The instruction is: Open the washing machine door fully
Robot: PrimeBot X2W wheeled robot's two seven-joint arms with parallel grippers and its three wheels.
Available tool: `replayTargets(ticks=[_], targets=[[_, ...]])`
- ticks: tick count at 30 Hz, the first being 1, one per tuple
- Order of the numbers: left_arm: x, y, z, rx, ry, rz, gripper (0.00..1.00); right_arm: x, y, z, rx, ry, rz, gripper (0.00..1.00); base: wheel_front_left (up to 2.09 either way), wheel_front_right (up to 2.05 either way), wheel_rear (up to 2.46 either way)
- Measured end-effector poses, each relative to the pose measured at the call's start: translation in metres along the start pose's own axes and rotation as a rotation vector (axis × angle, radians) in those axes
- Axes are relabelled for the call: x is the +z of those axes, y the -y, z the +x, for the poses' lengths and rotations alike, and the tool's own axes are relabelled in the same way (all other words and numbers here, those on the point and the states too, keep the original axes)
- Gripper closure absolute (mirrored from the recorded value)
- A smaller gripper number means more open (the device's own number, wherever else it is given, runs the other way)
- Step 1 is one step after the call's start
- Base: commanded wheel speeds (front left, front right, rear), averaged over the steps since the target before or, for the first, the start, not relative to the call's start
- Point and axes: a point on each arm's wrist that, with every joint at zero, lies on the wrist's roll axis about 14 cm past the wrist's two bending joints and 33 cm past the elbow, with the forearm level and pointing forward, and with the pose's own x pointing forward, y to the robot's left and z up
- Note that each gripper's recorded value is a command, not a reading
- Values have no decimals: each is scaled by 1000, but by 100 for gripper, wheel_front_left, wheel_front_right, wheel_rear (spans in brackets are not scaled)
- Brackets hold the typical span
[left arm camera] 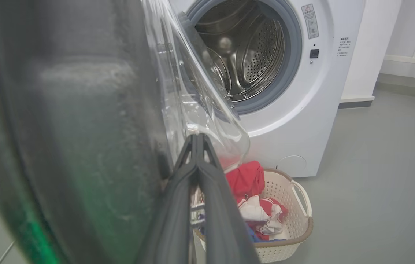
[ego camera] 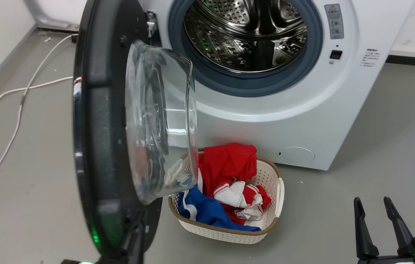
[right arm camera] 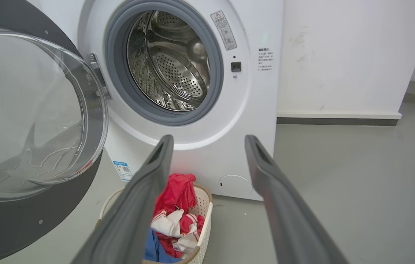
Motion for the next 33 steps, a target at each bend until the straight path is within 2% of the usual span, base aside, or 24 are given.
replayTargets(ticks=[12,33], targets=[[3,-90,-12,245,-8,96,100,-5,-11,7,36,-13,4,0,0,0,0],[2,-183,-1,469,-35,142,100,-15,-10,23,47,-33,-19,0,0,0,0]])
